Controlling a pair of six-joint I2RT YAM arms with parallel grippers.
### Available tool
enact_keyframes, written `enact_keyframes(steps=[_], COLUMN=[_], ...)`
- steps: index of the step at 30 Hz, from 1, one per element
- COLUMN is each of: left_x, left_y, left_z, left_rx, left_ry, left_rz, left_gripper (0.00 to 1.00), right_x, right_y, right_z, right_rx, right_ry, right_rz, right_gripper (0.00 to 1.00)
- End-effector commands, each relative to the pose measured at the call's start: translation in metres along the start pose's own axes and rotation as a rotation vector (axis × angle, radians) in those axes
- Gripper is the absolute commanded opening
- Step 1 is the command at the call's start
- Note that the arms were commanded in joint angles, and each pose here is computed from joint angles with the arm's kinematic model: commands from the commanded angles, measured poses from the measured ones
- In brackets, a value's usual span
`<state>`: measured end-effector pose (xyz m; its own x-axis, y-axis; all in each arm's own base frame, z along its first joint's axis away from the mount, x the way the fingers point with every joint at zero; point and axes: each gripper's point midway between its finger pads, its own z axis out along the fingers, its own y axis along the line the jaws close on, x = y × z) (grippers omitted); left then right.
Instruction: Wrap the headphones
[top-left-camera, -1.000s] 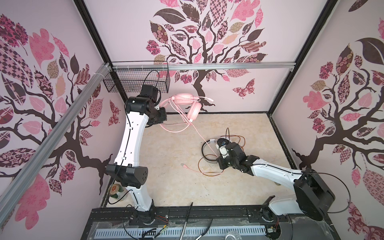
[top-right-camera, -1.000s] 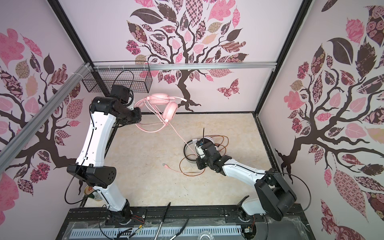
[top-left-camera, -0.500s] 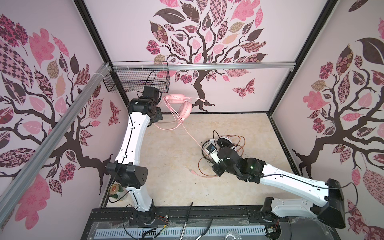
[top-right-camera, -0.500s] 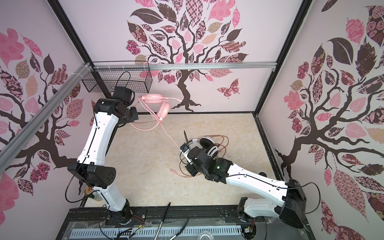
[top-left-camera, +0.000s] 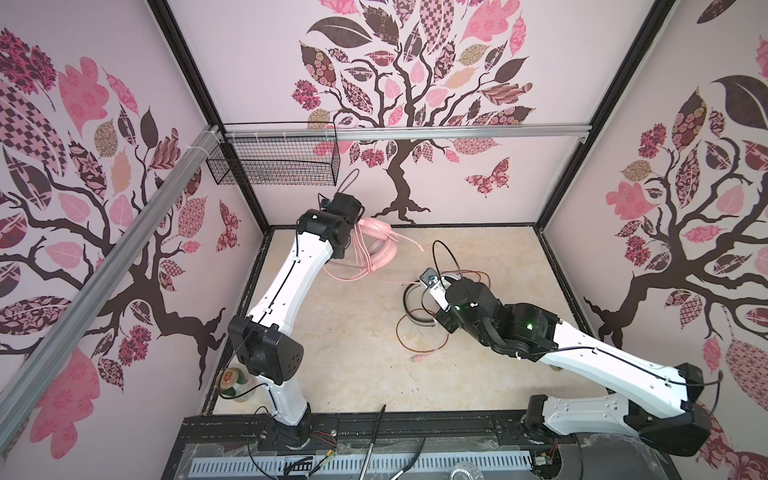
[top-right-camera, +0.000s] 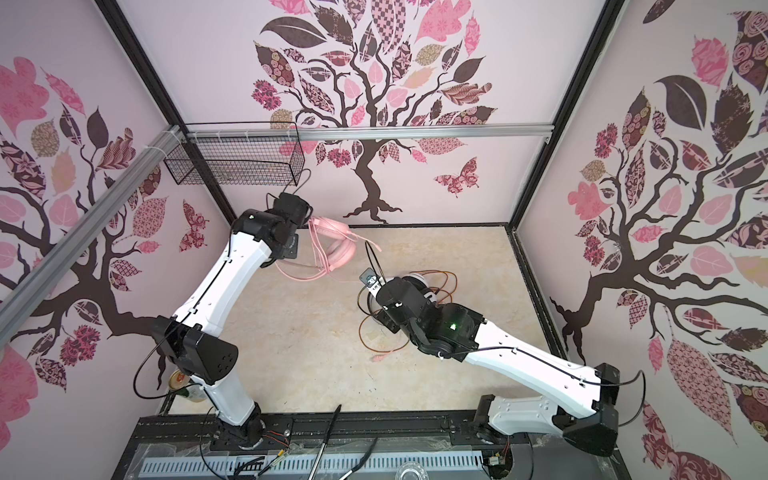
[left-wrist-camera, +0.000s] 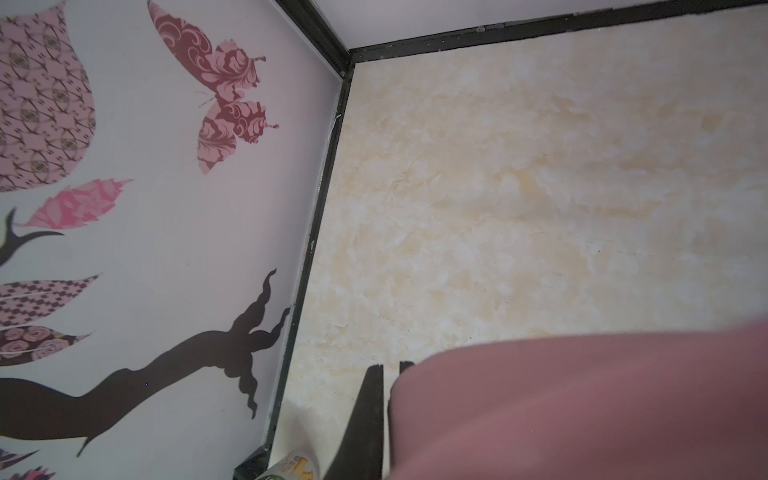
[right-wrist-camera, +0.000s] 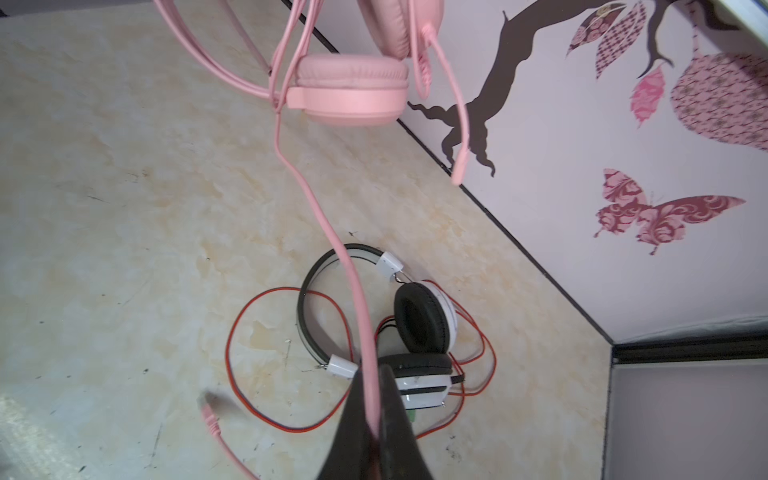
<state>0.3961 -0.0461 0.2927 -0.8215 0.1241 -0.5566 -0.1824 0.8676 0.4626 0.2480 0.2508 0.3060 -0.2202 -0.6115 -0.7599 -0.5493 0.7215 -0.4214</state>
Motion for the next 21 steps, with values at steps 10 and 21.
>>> enact_keyframes(steps=[10, 21], left_x=[0.024, 0.079], left_y=[-0.057, -0.099], left_z=[-0.051, -0.049], left_rx=[-0.073, 0.108], left_ry=[-0.145, -0.041], left_rz=[0.362, 0.496], left_gripper=[0.00, 0.00], right_x=[-0.033, -0.050], right_y=[-0.031, -0.040], right_z=[0.011, 0.001], right_rx=[0.249, 0.302], right_ry=[-0.067, -0.186], right_rz=[-0.181, -0.212], right_gripper=[0.00, 0.00])
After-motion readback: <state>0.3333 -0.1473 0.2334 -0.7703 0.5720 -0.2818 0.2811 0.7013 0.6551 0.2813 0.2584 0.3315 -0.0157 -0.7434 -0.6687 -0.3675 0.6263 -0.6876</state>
